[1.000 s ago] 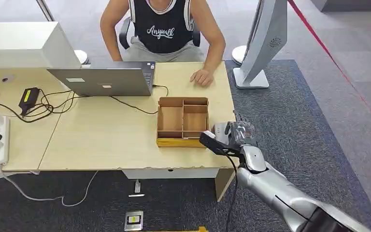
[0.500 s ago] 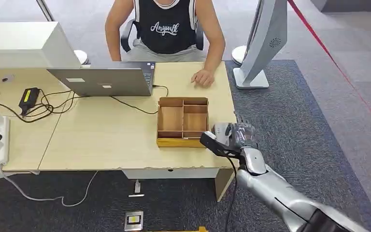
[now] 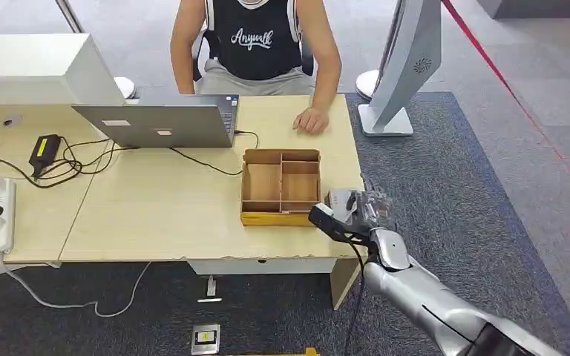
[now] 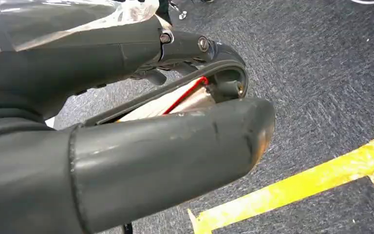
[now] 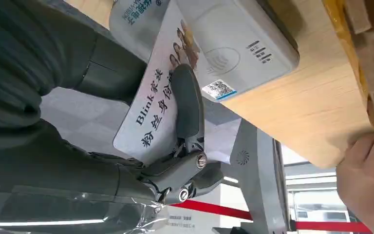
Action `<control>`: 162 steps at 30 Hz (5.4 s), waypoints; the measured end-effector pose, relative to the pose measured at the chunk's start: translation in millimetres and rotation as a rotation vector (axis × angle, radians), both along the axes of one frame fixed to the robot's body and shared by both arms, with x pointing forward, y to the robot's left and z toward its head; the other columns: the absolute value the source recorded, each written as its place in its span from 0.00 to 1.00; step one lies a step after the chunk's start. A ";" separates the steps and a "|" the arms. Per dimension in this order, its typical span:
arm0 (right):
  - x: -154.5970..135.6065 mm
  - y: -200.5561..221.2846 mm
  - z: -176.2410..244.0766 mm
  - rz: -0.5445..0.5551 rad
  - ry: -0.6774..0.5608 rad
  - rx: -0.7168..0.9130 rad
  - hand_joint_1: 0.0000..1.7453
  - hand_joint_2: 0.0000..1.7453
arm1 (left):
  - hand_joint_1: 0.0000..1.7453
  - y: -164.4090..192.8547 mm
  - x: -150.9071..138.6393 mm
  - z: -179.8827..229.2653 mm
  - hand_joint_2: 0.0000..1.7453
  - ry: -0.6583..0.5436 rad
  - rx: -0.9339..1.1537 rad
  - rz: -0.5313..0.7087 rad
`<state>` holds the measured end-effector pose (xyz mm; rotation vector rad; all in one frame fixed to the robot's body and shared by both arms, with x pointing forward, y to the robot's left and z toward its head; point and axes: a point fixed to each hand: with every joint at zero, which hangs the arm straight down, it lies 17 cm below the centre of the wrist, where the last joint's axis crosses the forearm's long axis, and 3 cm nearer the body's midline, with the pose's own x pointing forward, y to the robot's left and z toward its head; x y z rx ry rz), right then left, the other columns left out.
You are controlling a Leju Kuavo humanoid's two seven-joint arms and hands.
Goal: Pass the card to the sensor for recognition and then transmit it.
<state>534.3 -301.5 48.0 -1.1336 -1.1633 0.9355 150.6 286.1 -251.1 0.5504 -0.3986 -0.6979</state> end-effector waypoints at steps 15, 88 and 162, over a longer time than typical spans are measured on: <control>52.6 -14.6 150.2 -0.046 -0.293 -0.061 1.00 1.00 | 0.00 -0.2 9.1 2.4 0.00 -0.008 0.010 -0.016; 84.8 125.9 182.3 0.196 -0.237 0.116 0.00 1.00 | 0.00 -3.5 10.6 2.6 0.00 -0.012 0.007 -0.029; -17.7 137.9 58.9 0.260 -0.111 -0.115 0.00 1.00 | 0.00 8.5 -4.2 -0.8 0.00 0.019 0.026 0.020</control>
